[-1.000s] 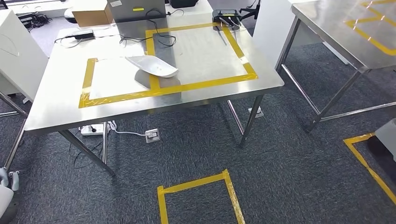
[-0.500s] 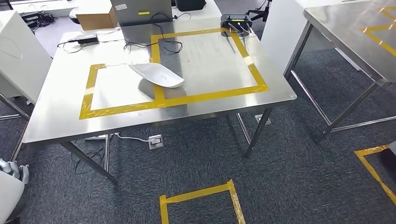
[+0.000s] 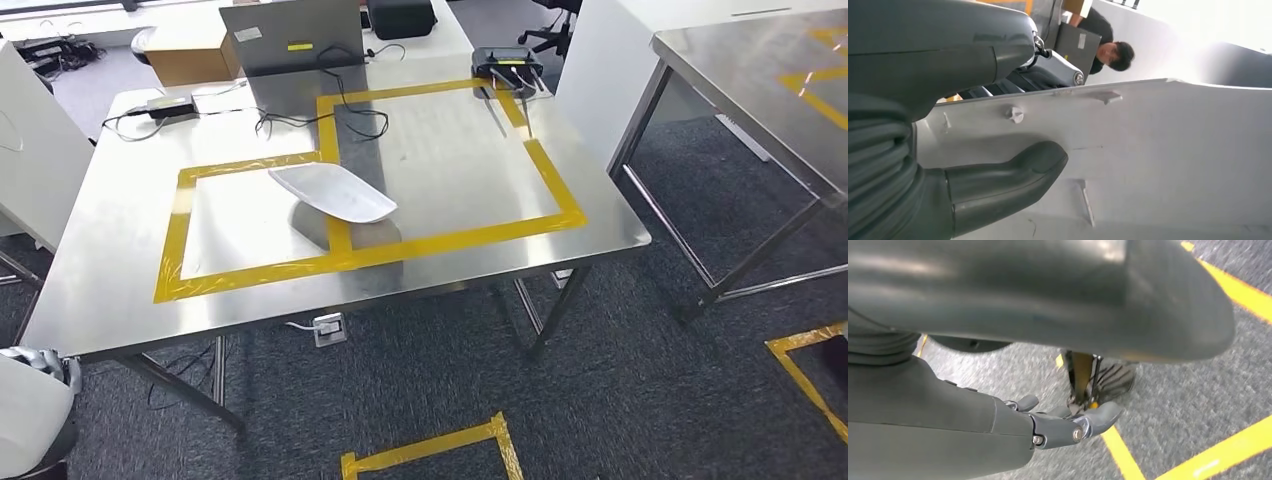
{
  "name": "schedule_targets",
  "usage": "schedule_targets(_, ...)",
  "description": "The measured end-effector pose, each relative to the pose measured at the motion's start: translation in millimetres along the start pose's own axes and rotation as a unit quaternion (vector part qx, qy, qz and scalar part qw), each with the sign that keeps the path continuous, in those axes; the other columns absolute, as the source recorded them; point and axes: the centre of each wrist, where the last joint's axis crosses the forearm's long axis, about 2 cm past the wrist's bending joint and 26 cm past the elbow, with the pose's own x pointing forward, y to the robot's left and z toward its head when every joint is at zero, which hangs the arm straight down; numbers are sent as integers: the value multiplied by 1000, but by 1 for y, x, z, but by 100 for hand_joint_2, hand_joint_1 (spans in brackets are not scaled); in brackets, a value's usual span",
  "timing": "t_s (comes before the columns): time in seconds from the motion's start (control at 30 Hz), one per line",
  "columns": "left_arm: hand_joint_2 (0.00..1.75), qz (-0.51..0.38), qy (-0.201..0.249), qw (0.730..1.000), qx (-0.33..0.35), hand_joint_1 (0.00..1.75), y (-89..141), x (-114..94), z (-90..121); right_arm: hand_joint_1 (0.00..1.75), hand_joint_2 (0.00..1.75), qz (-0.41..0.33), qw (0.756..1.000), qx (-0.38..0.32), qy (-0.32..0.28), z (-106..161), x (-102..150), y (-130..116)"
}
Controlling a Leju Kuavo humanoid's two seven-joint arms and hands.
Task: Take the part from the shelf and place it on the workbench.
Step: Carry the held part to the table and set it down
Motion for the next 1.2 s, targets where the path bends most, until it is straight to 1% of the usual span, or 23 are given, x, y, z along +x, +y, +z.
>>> schedule_targets(0.07,175,-5,0,1000,3,175,4,2,2,0,0,6,1000,-3,0,0,4,-4)
schedule_targets(0.2,175,-12,21,1000,8,175,19,-1,1,0,0,-4,1000,-8,-12,0,7,-9)
schedule_targets(0.3,175,-25,34,999,17,175,31,-10,-13,0,0,-12,1000,-19,-8,1,6,-11)
schedule_targets(0.43,175,-51,38,998,31,175,43,-17,-33,0,0,-9,999,-30,14,1,3,-10)
schedule_targets(0.6,175,-88,38,995,27,175,65,-6,-50,0,0,-7,1000,-17,18,1,-5,-1)
schedule_targets(0.73,175,-153,64,985,39,175,90,0,-63,0,0,-10,1000,9,2,0,-8,7)
schedule_targets(0.8,175,-215,71,972,55,175,105,3,-78,0,0,-13,1000,15,-1,0,-10,12)
schedule_targets(0.83,175,-255,73,962,67,175,112,4,-88,0,0,-15,1000,16,-1,0,-11,14)
schedule_targets(0.93,175,-378,84,917,99,175,123,2,-122,0,0,-16,1000,16,0,0,-11,18)
schedule_targets(1.0,175,-425,89,895,105,175,124,1,-143,0,0,-16,1000,18,-2,-1,-9,21)
schedule_targets(1.1,175,-449,90,883,105,175,124,2,-165,0,0,-16,1000,20,-4,-1,-7,23)
schedule_targets(1.13,175,-465,92,874,106,175,122,1,-172,0,0,-17,1000,19,-4,-1,-8,23)
schedule_targets(1.17,175,-491,95,859,104,175,118,-1,-180,0,0,-17,1000,17,-4,-1,-8,23)
schedule_targets(1.2,175,-526,98,839,99,175,111,-5,-189,0,0,-17,1000,14,-4,-1,-8,23)
